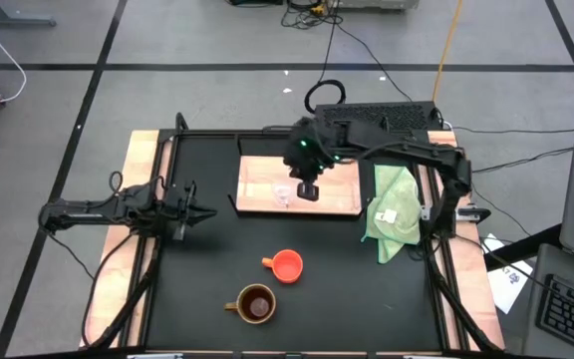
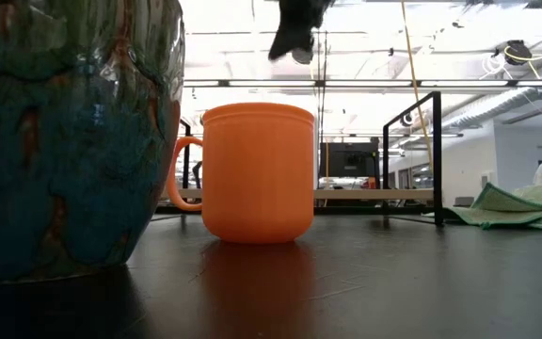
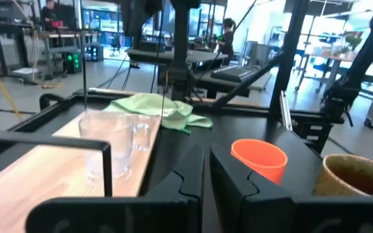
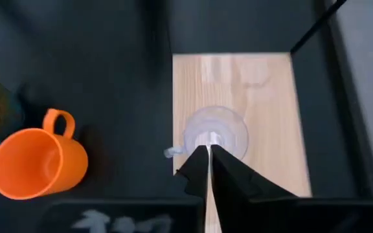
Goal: Stack small to large cups/mugs on shelf
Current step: Put the transparent mug on the shelf
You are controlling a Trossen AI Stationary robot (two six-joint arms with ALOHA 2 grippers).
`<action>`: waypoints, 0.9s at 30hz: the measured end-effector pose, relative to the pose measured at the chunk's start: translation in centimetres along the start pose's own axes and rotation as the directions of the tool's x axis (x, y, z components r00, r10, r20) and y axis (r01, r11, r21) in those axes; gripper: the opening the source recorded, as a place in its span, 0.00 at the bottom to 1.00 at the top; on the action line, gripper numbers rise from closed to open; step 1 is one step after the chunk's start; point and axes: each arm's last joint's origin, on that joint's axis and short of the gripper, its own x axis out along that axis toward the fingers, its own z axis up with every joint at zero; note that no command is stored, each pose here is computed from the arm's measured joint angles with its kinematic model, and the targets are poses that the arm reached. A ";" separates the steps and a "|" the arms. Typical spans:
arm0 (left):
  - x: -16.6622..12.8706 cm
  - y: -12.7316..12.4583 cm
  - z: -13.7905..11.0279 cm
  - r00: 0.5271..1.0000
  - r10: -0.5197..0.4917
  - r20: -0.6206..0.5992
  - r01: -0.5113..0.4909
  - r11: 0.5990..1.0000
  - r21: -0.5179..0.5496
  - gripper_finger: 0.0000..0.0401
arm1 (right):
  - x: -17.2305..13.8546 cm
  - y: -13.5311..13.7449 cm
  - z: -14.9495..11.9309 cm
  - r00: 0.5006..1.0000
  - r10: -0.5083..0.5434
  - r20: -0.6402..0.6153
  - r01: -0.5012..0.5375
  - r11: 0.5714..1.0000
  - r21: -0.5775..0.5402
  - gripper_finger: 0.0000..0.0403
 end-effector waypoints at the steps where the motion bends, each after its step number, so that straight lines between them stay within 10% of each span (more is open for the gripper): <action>1: -0.1 -0.1 0.4 1.000 -0.001 0.008 0.001 1.000 0.000 0.06 | -0.5 0.7 0.1 1.000 -0.018 0.013 0.018 1.000 -0.010 0.02; 10: -0.8 -0.6 3.9 0.999 -0.032 0.043 0.031 0.999 0.027 0.01 | -4.1 5.4 -1.5 0.973 -0.006 0.231 0.026 0.996 -0.087 0.00; 27: -1.0 -0.7 4.6 0.997 -0.060 0.046 0.056 0.994 0.094 0.00 | -4.9 6.7 -17.7 0.835 0.016 0.551 -0.059 0.996 0.060 0.00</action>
